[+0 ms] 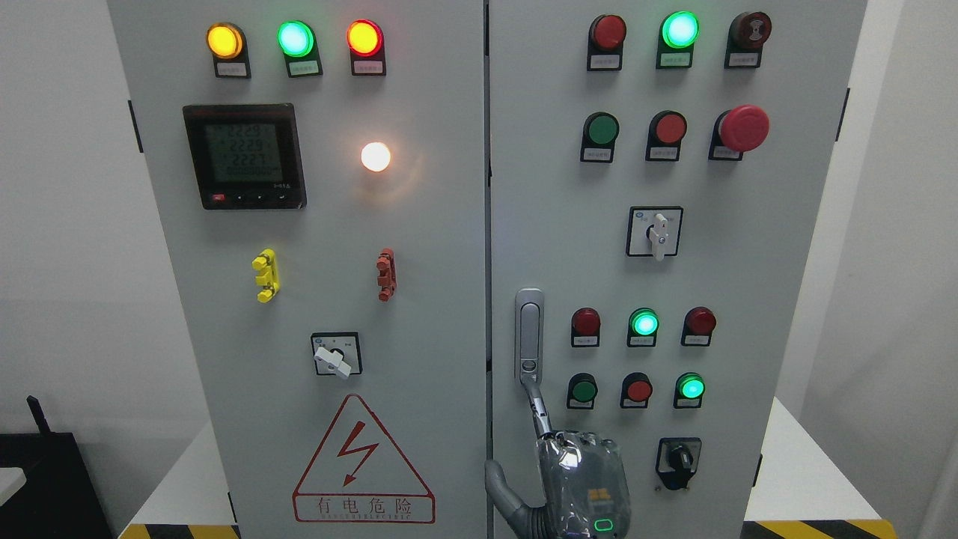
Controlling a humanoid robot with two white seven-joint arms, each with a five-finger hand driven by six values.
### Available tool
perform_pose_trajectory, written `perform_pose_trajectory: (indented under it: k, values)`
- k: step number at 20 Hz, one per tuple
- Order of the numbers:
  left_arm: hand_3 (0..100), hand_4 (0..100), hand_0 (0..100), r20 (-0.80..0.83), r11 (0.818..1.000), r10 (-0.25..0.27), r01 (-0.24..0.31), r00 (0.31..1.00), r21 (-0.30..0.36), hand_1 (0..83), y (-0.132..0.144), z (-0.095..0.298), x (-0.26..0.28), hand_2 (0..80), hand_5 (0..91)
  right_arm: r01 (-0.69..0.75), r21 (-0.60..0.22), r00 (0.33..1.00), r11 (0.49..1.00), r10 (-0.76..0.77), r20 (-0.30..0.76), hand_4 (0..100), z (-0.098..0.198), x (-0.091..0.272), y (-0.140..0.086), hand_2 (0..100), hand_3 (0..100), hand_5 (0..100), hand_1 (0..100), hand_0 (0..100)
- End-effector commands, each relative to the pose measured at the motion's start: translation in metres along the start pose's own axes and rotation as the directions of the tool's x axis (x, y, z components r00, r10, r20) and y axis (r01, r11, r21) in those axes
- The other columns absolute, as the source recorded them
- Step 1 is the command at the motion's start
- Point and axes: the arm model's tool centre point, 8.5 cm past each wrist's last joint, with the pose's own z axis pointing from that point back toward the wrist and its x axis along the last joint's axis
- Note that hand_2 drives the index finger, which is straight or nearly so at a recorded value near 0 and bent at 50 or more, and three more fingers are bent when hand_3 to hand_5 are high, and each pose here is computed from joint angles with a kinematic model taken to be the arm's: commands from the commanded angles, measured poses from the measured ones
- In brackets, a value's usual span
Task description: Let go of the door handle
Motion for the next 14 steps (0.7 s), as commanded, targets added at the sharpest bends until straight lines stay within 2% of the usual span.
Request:
perform_pose_trajectory:
  k: [1, 14]
  values:
    - [0, 0, 12, -0.02, 1.0, -0.014, 0.014, 1.0, 0.0, 38.9, 0.0004, 0.0009, -0.006, 0.0, 0.0, -0.001, 0.01, 1.0, 1.0, 0.001, -0.004, 100, 0.0004, -0.001, 0.0019, 0, 100, 100, 30, 34]
    - [0, 0, 12, -0.021, 1.0, -0.013, 0.013, 1.0, 0.0, 38.9, 0.0005, 0.001, -0.007, 0.0, 0.0, -0.001, -0.008, 1.0, 1.0, 0.001, 0.0, 100, -0.0012, -0.0003, -0.0009, 0, 100, 100, 30, 34]
